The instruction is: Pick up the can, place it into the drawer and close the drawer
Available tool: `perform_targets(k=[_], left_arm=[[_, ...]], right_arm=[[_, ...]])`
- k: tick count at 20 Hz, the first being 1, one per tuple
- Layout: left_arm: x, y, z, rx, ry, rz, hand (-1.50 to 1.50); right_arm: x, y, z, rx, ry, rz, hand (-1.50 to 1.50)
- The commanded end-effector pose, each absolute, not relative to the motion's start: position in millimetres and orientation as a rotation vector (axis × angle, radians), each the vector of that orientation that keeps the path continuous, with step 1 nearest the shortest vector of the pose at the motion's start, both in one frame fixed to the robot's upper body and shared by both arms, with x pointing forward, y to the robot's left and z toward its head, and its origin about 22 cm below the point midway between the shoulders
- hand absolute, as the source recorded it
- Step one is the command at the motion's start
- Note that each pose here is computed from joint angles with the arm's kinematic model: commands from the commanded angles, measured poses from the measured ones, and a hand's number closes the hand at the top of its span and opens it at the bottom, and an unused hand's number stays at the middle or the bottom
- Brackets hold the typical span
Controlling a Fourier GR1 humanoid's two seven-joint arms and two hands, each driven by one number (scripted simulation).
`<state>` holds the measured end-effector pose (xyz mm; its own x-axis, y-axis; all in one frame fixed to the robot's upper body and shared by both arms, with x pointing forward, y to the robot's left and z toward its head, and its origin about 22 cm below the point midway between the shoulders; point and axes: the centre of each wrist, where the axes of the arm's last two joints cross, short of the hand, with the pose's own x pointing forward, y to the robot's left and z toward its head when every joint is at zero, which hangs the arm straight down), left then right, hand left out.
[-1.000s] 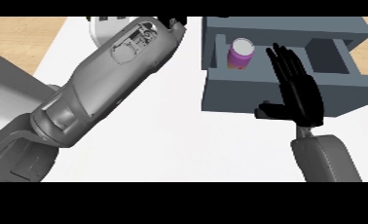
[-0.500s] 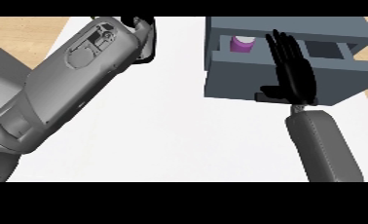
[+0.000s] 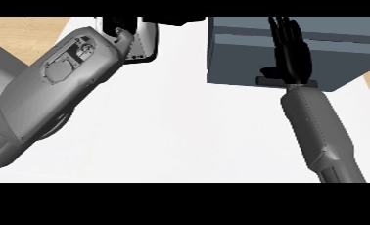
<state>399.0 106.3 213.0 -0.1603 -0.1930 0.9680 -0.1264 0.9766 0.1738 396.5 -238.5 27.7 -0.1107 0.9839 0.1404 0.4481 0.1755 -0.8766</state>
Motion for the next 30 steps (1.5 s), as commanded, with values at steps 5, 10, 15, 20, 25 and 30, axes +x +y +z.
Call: perform_targets(k=[5,10,15,20,25,30], left_arm=[[382,126,193,0.242,-1.730,-0.076,-1.50],[376,143,195,0.225,-1.725,-0.074,-1.50],[365,145,176,0.225,-1.725,-0.103,-1.50],[360,148,170,0.240,-1.746,-0.105,-1.50],[356,165,164,0.229,-1.726,-0.086,-1.50],[353,156,164,0.230,-1.734,-0.089,-1.50]], right_arm=[[432,-216,44,-1.372,-1.669,0.825,-1.50],[447,-216,66,-1.395,-1.677,0.832,-1.50],[454,-214,78,-1.402,-1.686,0.790,-1.50],[460,-200,88,-1.402,-1.672,0.784,-1.50],[463,-204,94,-1.307,-1.744,0.778,-1.50],[464,-180,99,-1.124,-1.856,0.582,-1.50]])
